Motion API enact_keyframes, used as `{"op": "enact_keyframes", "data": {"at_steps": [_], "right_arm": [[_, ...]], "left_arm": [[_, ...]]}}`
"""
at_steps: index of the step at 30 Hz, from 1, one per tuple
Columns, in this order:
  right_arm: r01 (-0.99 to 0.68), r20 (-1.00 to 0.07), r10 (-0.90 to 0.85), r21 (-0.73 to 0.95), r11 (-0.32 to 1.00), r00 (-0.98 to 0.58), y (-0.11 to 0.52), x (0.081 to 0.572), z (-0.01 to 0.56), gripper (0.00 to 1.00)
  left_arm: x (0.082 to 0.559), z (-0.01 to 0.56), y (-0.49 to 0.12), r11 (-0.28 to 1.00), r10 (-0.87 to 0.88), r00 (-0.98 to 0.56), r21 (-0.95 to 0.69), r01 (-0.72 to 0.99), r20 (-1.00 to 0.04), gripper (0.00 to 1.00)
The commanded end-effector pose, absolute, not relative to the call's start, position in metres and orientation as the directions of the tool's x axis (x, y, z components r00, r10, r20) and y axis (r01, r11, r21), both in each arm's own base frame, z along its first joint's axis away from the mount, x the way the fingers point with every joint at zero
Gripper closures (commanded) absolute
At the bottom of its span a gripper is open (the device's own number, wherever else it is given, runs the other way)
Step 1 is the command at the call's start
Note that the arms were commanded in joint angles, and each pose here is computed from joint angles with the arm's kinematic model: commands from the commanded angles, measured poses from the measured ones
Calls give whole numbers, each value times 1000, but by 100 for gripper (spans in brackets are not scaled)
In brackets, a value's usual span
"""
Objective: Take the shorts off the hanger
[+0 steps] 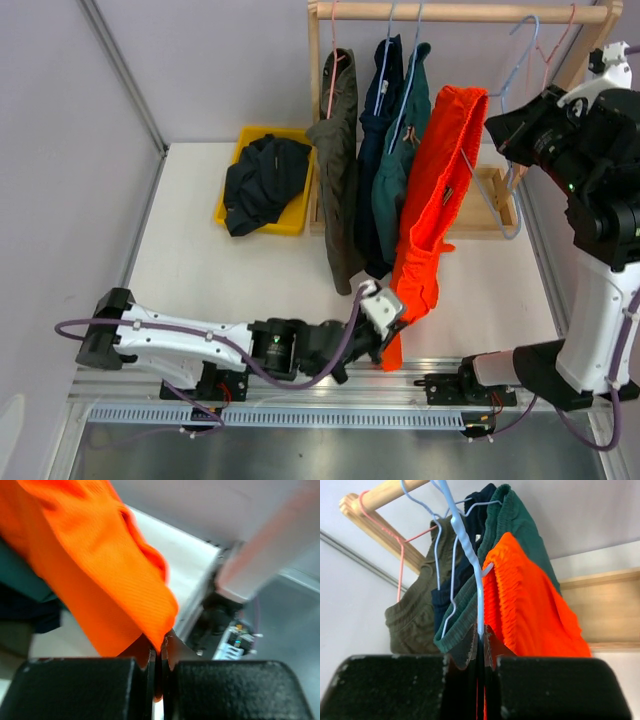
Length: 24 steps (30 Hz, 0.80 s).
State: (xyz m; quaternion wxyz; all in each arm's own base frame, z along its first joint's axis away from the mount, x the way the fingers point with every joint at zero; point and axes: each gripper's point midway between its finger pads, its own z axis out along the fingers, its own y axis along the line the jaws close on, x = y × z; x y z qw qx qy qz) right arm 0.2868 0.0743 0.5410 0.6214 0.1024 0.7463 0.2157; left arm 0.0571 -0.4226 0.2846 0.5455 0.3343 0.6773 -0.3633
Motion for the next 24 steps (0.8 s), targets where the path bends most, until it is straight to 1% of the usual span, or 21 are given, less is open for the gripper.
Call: {"op": "enact_keyframes", "data": {"at_steps": [1,2,3,4,5,6,7,8,9,10,12,15,16,17,18,19,20,21,22,23,24], "right_arm": [[-263,-862,506,496,827,-37,76,241,596,100],[-298,-858,509,505,810,-69,83,229,594,100],[-321,-848,523,520,792,-83,85,210,594,100],[-324,-844,520,532,782,-131,88,198,584,100],[-354,-835,519,549,757,-183,95,175,575,100],[-362,-829,520,558,747,-205,97,165,570,100],[-371,-824,517,566,736,-232,99,155,565,100],[-386,-822,511,570,725,-254,102,143,562,100],[-368,-807,512,590,719,-294,103,135,552,100],[-384,-807,509,590,711,-299,103,121,551,100],[-361,-804,510,593,720,-306,100,114,546,100],[-340,-826,491,562,754,-278,93,122,545,100],[-309,-841,476,539,784,-260,88,137,543,100],[-303,-850,468,524,796,-241,86,145,547,100],[-290,-859,461,510,810,-223,83,155,548,100],[-253,-871,447,488,835,-206,79,175,548,100],[-243,-878,438,475,846,-192,78,186,550,100],[-239,-887,437,461,855,-148,75,196,561,100],[-232,-893,432,451,862,-130,74,206,565,100],[-214,-902,413,432,876,-129,75,229,564,100],[-205,-907,406,421,883,-114,74,239,568,100]], "left_arm": [[109,339,-425,576,10,-135,-104,810,-991,100],[121,343,-430,579,38,-111,-69,812,-993,100],[137,400,-433,592,-51,-91,-103,799,-995,100],[151,381,-448,612,31,-89,-52,789,-996,100],[176,450,-445,627,-85,-46,-89,774,-995,100],[191,456,-449,647,-75,-43,-82,758,-996,100],[209,416,-470,669,54,-74,-19,743,-996,100],[231,466,-462,698,-23,-36,-42,715,-999,100],[239,513,-456,701,-105,-1,-75,709,-994,100],[263,514,-462,720,-88,-5,-67,690,-996,100],[274,514,-469,705,-91,-20,-79,705,-996,100],[256,544,-444,680,-181,-50,-162,715,-982,100],[243,464,-471,675,-17,-138,-114,729,-990,100],[215,528,-436,637,-179,-67,-168,752,-982,100],[197,493,-440,636,-114,-72,-129,761,-991,100],[164,473,-439,634,-71,-57,-89,768,-996,100],[146,486,-413,629,-109,-51,-109,770,-993,100],[117,487,-406,600,-117,-73,-129,789,-990,100],[113,488,-388,635,-122,-85,-143,759,-989,100],[106,492,-363,641,-133,-94,-158,751,-987,100],[87,488,-351,629,-103,-102,-144,764,-989,100]]}}
